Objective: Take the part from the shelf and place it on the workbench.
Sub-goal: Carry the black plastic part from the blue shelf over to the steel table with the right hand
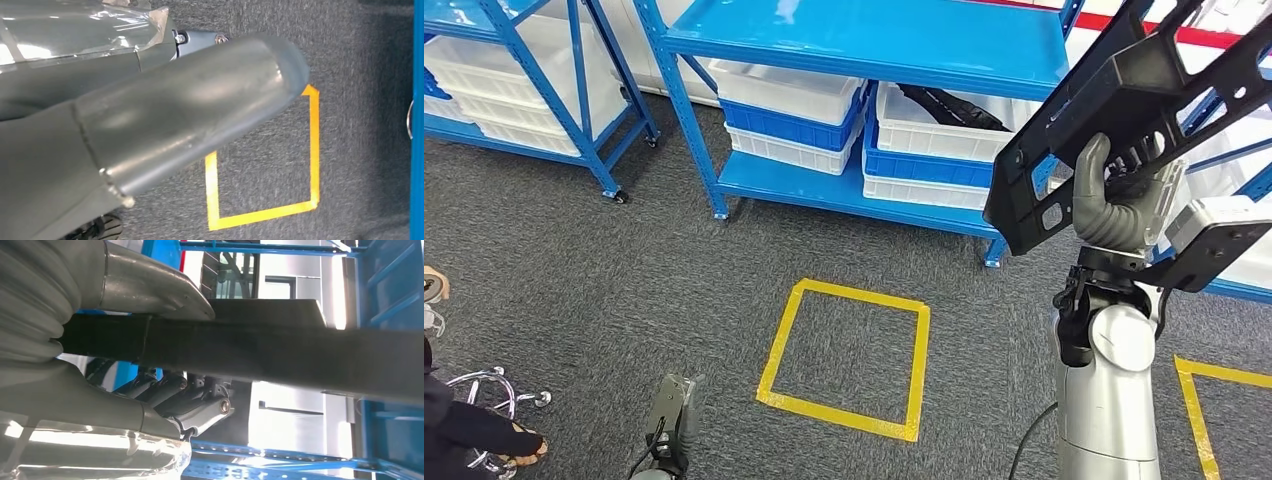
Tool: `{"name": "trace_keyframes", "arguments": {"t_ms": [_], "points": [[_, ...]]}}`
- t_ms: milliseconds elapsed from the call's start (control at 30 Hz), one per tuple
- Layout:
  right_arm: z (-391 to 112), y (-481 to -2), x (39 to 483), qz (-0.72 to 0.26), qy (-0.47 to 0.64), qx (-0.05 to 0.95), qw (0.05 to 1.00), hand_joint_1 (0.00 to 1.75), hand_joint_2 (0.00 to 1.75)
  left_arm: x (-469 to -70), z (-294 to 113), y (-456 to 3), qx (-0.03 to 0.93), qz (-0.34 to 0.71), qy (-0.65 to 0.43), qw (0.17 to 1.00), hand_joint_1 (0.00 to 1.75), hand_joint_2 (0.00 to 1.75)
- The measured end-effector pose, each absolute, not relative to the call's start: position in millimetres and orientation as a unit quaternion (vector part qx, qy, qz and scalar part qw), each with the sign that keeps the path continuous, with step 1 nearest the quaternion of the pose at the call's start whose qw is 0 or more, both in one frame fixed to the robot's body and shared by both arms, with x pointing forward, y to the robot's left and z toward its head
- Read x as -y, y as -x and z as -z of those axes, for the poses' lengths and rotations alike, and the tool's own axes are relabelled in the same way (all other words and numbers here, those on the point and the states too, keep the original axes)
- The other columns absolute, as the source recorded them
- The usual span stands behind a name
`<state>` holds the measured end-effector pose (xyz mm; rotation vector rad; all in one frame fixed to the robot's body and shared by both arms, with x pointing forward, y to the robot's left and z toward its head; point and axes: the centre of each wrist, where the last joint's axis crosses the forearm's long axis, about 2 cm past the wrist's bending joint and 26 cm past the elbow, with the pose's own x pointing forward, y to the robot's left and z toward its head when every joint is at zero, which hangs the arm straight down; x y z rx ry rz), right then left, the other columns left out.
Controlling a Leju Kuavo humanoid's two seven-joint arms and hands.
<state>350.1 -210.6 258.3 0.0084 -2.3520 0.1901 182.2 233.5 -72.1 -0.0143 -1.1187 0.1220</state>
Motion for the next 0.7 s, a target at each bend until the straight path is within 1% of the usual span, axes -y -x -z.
{"name": "trace_keyframes", "arguments": {"t_ms": [400, 700], "points": [[-257.7, -350.5, 210.6, -0.073, -0.002, 0.921, 0.382, 1.75, 1.75, -234.4, 72.1, -182.4, 0.53, -0.057, 0.005, 0.846, 0.0, 0.0], [-255.2, -355.0, 202.8, -0.067, -0.008, 0.915, 0.398, 1.75, 1.75, -235.1, 72.9, -180.6, 0.53, -0.077, -0.01, 0.845, 0.0, 0.0]]}}
